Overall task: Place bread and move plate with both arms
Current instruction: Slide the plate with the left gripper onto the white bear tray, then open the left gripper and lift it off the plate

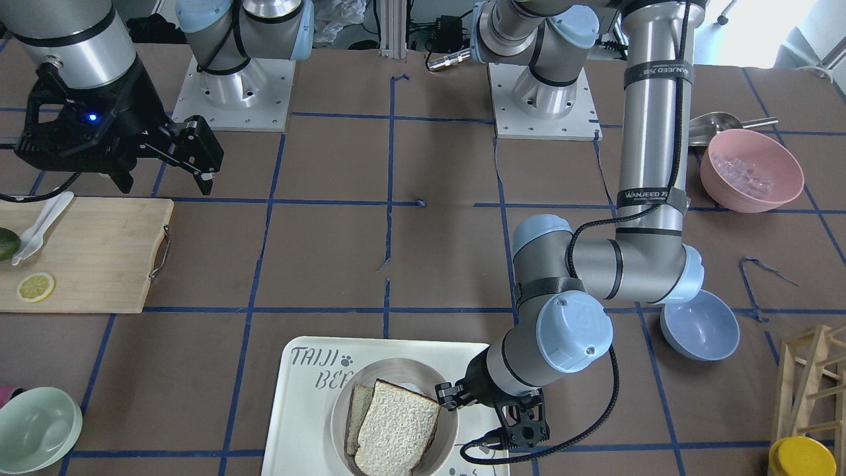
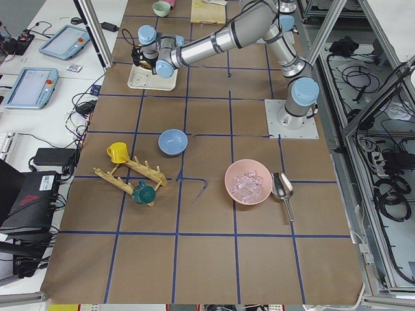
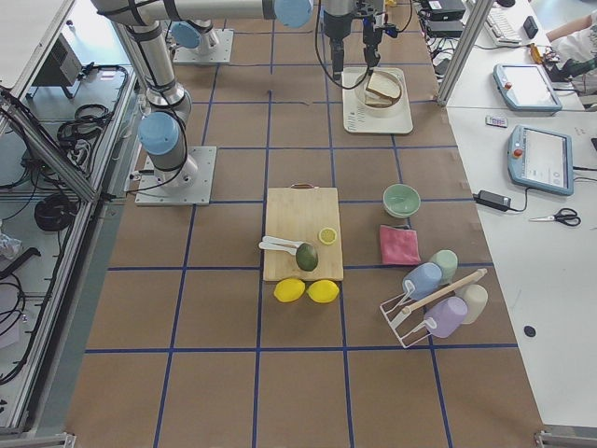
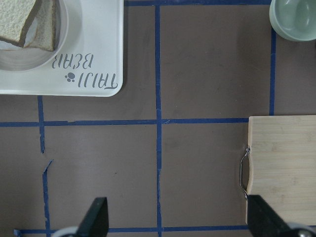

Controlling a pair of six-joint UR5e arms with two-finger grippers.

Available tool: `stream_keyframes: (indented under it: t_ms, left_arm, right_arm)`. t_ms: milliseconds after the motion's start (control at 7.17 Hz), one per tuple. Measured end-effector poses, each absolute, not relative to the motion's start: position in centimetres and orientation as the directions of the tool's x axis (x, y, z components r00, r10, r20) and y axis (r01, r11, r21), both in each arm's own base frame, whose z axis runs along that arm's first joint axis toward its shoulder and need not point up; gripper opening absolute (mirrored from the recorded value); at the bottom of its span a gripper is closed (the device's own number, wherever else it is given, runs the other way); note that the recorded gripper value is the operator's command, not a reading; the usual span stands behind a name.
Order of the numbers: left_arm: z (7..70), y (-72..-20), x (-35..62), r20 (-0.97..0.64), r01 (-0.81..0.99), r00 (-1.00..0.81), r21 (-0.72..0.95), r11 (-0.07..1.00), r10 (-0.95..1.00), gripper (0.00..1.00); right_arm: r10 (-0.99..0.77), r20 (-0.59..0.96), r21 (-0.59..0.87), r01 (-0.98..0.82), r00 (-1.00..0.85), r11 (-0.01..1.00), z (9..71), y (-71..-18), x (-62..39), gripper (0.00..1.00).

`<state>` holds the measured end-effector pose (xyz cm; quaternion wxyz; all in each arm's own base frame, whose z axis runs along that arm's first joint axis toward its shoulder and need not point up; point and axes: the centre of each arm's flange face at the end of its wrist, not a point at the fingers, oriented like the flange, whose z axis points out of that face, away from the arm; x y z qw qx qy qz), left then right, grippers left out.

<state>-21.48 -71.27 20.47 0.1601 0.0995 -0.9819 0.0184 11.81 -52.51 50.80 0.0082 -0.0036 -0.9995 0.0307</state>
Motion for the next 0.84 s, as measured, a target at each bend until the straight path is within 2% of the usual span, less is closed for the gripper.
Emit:
stream_keyframes:
  t_ms: [140,279,558,837]
  left_arm:
    - [19.6,-70.7,-21.5,0.312,-0.196,-0.931,0.008,0.981,-0.188,0.93]
    - [19.8,-70.3,-21.4,0.310,-0.193,-0.933,0.007,0.981,-0.186,1.00]
    - [23.1,-69.7,-20.7,0.275,-0.196,-0.944,-0.016,0.981,-0.184,1.00]
    - [30.8,-67.0,-20.6,0.254,-0.191,-0.951,-0.026,0.981,-0.178,1.00]
  right_arm:
    - [0.016,0.016,-0.059,0.015,-1.000,0.998,50.8,-52.6,11.3,1.00]
    - [0.024,0.015,-0.057,0.023,-1.000,0.998,50.7,-52.7,10.9,1.00]
    - [0.030,0.015,-0.053,0.029,-0.999,0.998,50.6,-52.5,10.8,1.00]
    - [0.031,0.015,-0.051,0.030,-0.999,0.998,50.5,-52.5,10.7,1.00]
